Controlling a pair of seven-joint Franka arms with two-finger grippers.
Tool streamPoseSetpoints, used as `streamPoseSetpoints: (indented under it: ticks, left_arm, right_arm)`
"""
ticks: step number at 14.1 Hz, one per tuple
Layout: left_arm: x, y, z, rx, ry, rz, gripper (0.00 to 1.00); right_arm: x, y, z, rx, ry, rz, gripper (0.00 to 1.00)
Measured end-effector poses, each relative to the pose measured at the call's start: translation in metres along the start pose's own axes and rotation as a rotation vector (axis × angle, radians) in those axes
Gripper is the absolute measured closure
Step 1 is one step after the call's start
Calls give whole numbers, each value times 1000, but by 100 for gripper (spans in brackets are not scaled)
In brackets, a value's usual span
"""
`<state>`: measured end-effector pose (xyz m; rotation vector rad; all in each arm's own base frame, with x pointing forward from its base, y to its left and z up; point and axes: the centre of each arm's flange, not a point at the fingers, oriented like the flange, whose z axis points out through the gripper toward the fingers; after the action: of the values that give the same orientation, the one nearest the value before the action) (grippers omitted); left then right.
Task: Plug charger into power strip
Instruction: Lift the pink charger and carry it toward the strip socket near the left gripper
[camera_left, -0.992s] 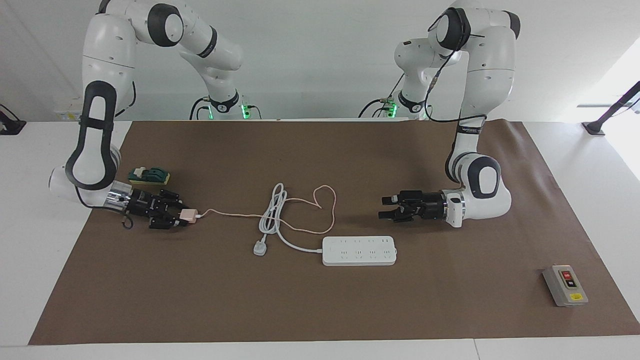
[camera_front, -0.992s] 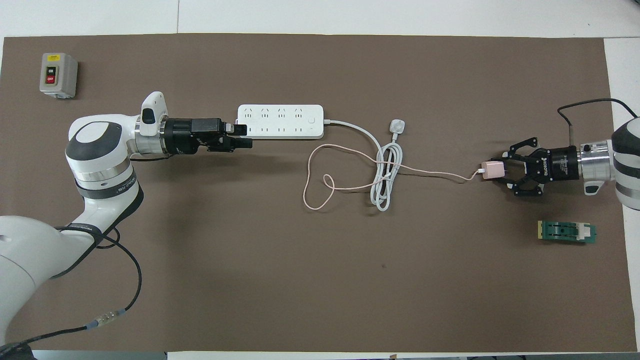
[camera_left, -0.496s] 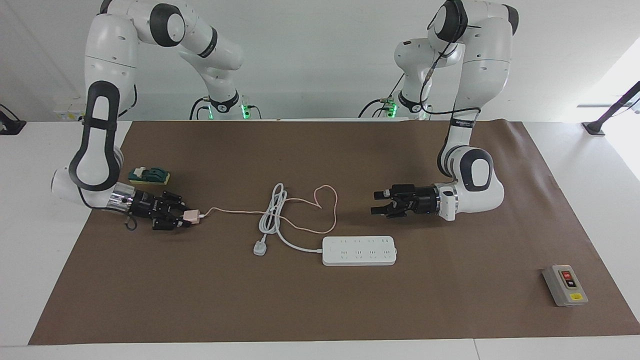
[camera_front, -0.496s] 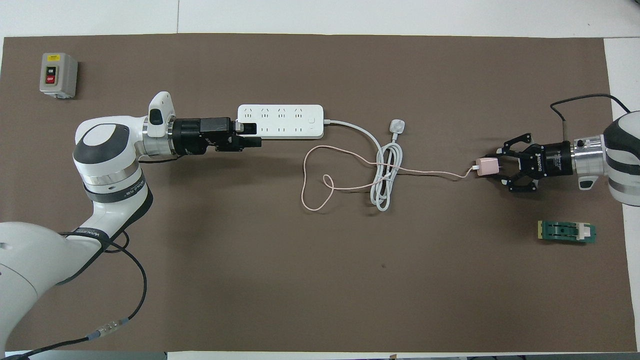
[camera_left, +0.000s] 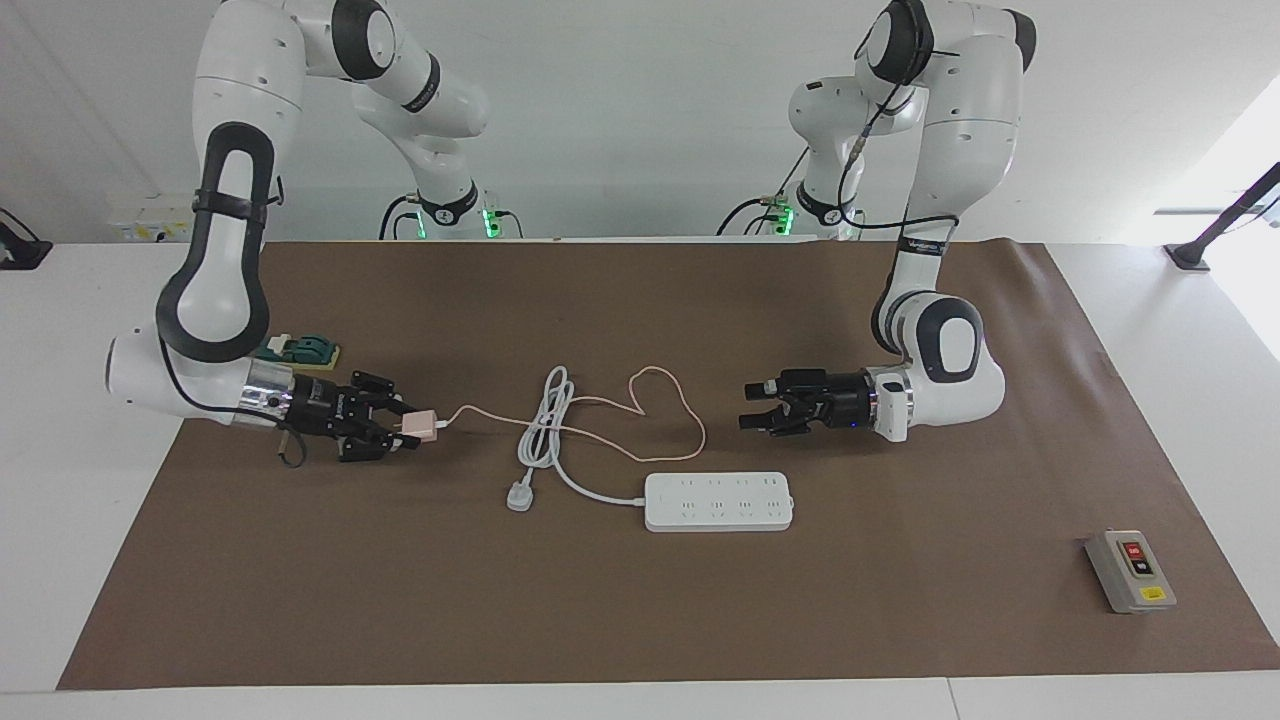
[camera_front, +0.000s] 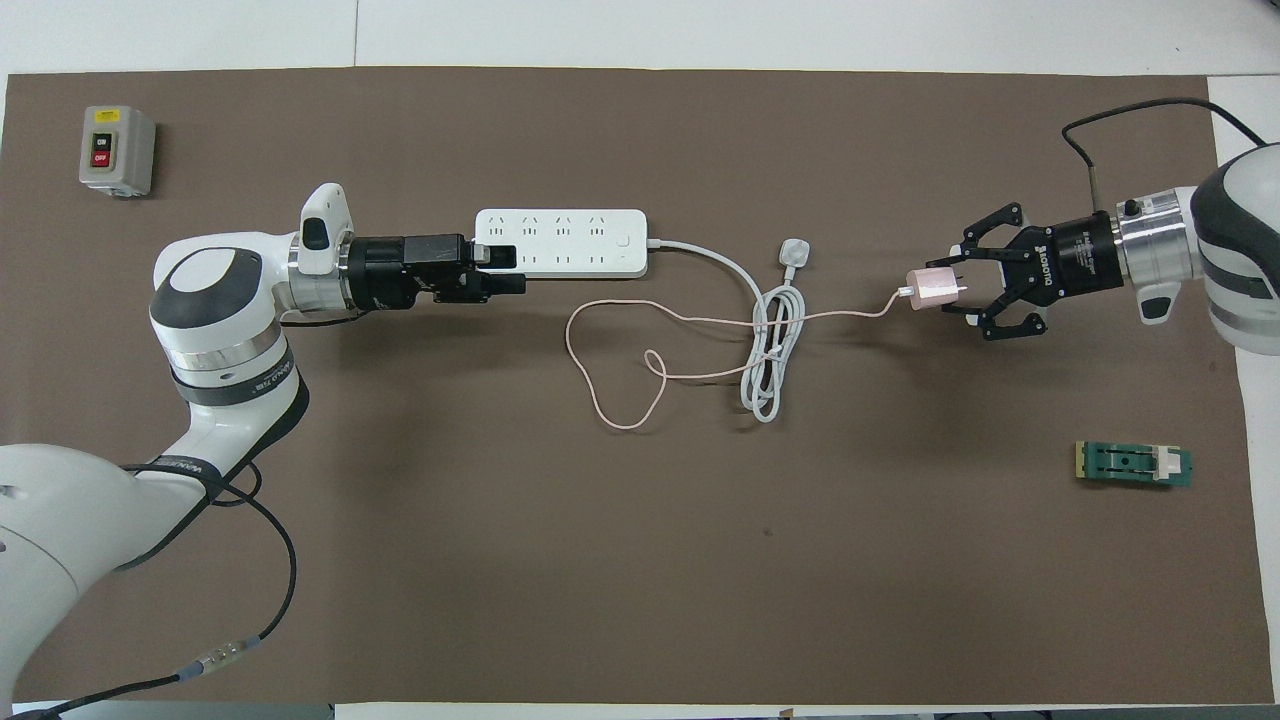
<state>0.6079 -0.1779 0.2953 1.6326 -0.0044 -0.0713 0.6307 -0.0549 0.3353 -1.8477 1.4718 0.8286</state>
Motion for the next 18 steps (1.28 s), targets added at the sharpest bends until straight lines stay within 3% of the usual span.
streamPoseSetpoints:
  ticks: [6,9,14,18]
  left_arm:
    - [1,1,-1,-13,11,-2,0]
    - [0,9,0,-31,2,8,0]
    - [-17,30,1,-26,-5,24,0]
    - [-20,29,1,-25,-4,27,0]
  right_arm:
    - [-106,-36,58,-70,15,10,49]
    - [-151,-55,90,-27,9,38,49]
    - [-208,-70,162,45,83,48,49]
    - [-247,-71,212,105,70,60,49]
